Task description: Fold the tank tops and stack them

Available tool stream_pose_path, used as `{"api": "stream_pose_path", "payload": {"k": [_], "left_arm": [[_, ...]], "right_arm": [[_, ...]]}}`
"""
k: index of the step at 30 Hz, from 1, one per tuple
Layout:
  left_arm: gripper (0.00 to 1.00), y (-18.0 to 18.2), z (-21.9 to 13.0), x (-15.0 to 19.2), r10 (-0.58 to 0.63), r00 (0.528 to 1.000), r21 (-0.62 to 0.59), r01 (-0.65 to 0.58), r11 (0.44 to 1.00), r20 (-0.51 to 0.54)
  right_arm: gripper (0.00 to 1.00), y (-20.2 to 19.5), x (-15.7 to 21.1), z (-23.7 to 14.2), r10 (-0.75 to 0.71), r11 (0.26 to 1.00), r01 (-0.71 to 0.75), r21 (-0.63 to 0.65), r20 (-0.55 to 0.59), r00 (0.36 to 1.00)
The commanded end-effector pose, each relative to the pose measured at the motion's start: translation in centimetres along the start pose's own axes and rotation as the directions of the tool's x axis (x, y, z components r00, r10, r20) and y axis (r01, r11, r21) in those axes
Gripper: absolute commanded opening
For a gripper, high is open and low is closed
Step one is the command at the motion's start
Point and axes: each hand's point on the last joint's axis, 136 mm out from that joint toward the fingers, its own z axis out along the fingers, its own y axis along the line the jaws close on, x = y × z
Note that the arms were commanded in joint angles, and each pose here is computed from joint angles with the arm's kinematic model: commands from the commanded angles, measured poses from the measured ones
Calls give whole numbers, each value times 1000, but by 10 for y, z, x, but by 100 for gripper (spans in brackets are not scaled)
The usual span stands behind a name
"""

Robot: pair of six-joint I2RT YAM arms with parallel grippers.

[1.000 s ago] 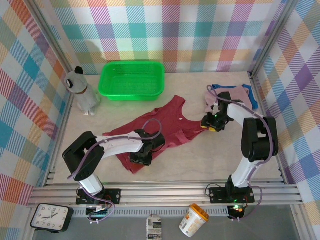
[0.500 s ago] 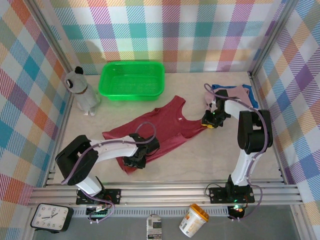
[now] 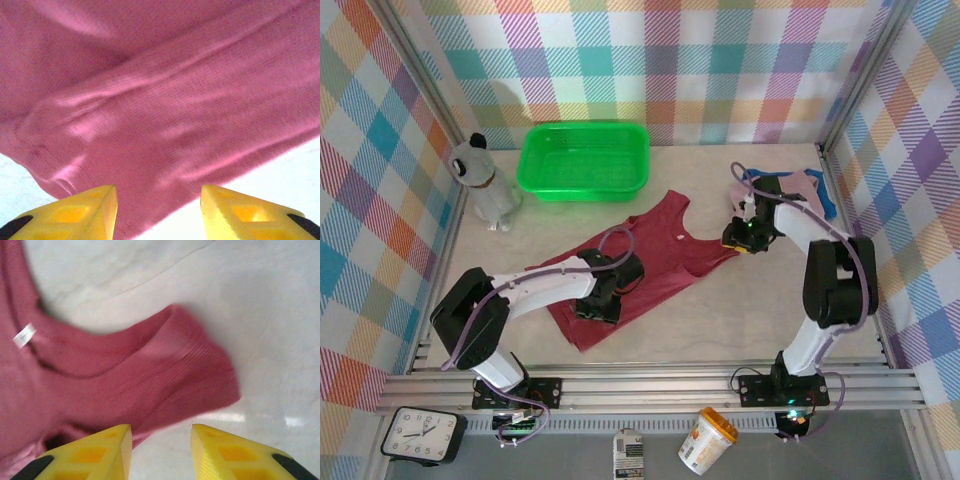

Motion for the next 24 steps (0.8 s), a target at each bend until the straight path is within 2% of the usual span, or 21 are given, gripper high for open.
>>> {"api": "stream_pose_path", "payload": {"k": [1, 6, 12, 18, 24], "left_arm": [[47, 13, 11, -13, 16, 1000, -49, -16, 999, -3], [47, 9, 31, -27, -2, 1000, -38, 2, 999, -9], [47, -10, 48, -8, 16, 997, 6, -16, 1000, -76], [48, -30, 48, 1, 24, 995, 72, -17, 997, -100], [48, -64, 35, 10, 28, 993, 182, -7, 983, -112]], "right_arm": [[38, 40, 32, -2, -17, 994, 11, -111, -55, 998], [39, 112, 67, 22, -132, 967, 112, -231, -73, 989], [39, 143, 88, 62, -204, 952, 169, -255, -120, 972], [38, 106, 101, 88, -203, 977, 186, -106, -179, 963], [38, 68, 131, 86, -161, 986, 165, -7, -258, 952]]}}
